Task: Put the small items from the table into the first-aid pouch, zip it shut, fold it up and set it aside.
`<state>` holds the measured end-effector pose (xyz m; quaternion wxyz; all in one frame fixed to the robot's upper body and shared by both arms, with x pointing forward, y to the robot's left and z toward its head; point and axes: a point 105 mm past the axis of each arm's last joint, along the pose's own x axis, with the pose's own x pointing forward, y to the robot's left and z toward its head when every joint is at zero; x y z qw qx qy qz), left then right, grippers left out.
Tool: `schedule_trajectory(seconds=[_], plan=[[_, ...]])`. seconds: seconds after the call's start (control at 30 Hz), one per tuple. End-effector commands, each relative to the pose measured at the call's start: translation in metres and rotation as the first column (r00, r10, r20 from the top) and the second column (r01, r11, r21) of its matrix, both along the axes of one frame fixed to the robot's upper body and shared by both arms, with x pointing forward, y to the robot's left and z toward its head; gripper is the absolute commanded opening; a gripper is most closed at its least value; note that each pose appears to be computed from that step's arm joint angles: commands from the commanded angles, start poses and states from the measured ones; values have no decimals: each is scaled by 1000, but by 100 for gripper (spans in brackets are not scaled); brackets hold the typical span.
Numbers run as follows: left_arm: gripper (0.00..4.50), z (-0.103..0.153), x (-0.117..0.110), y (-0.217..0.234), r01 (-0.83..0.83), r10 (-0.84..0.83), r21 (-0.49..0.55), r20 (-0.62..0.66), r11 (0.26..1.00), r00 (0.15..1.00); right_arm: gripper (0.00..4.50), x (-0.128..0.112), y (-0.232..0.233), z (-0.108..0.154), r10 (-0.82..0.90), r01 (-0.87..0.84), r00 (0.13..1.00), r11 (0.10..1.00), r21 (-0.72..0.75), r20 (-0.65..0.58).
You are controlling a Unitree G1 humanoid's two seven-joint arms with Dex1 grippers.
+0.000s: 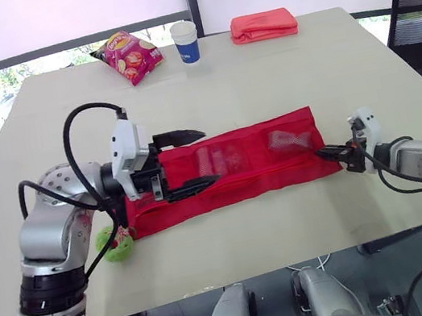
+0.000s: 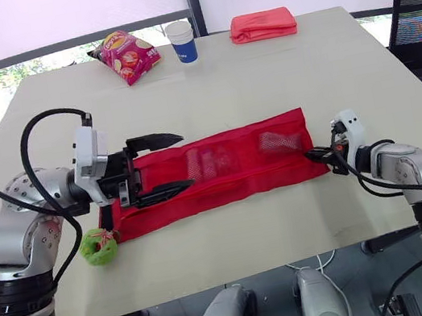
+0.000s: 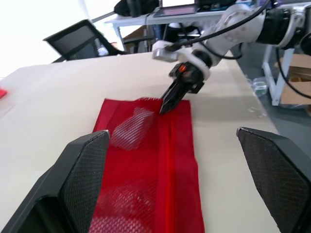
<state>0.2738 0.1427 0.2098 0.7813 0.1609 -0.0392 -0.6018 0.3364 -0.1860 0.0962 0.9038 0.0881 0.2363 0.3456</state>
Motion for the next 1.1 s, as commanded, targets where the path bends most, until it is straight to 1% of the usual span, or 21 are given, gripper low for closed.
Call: schedule_trajectory(seconds=[0.03,0.13,0.27,0.37,0.43,0.5,0.6,0.73,0.77,0.8,0.83,0.87,0.9,0.93,1.03,1.07,1.1], plan=[[450,10,-6,-5,7,-7,1,58,1000,998,9,-2,-27,19,-59,60,996,998,-14,60],[450,9,-7,-6,8,-8,3,57,1000,998,9,-14,-59,25,-129,133,990,989,-59,65],[450,8,-6,-4,4,-5,13,53,1000,999,9,-31,-112,27,-231,242,970,948,-207,76],[450,6,-4,-5,8,-9,21,52,1000,999,9,-41,-153,32,-306,325,946,881,-343,110],[450,5,-4,-8,16,-17,18,50,1000,999,9,-44,-174,34,-321,351,936,820,-452,144],[450,5,-3,-10,24,-25,14,48,1000,999,9,-45,-188,34,-308,353,935,755,-553,176],[450,3,-2,-11,27,-27,12,47,1000,999,9,-38,-201,37,-316,399,917,691,-602,244],[450,0,0,-9,17,-18,17,42,1000,999,9,-36,-194,35,-268,366,931,702,-611,249],[450,-1,0,-7,7,-7,21,40,1000,999,38,-37,-195,36,-256,360,933,700,-617,254],[450,-2,1,-6,-1,0,24,38,1000,999,77,-37,-195,38,-249,357,934,699,-620,257],[450,-3,1,-5,-8,7,25,35,1000,999,99,-39,-194,41,-241,351,936,709,-611,258],[450,-5,3,-2,-26,25,29,26,999,999,135,-41,-194,43,-237,347,937,718,-603,257],[450,-9,5,2,-51,50,38,12,998,999,195,-43,-193,46,-229,345,937,722,-599,264],[450,-13,7,6,-75,76,48,-3,996,997,235,-45,-193,49,-223,346,936,723,-598,272],[450,-25,14,15,-147,151,73,-48,986,987,373,-54,-189,61,-172,337,932,737,-586,319],[450,-28,17,19,-177,182,78,-66,981,981,436,-58,-186,66,-145,332,927,745,-578,345],[450,-31,20,22,-208,214,80,-82,975,973,436,-62,-182,71,-116,327,919,757,-565,377]])
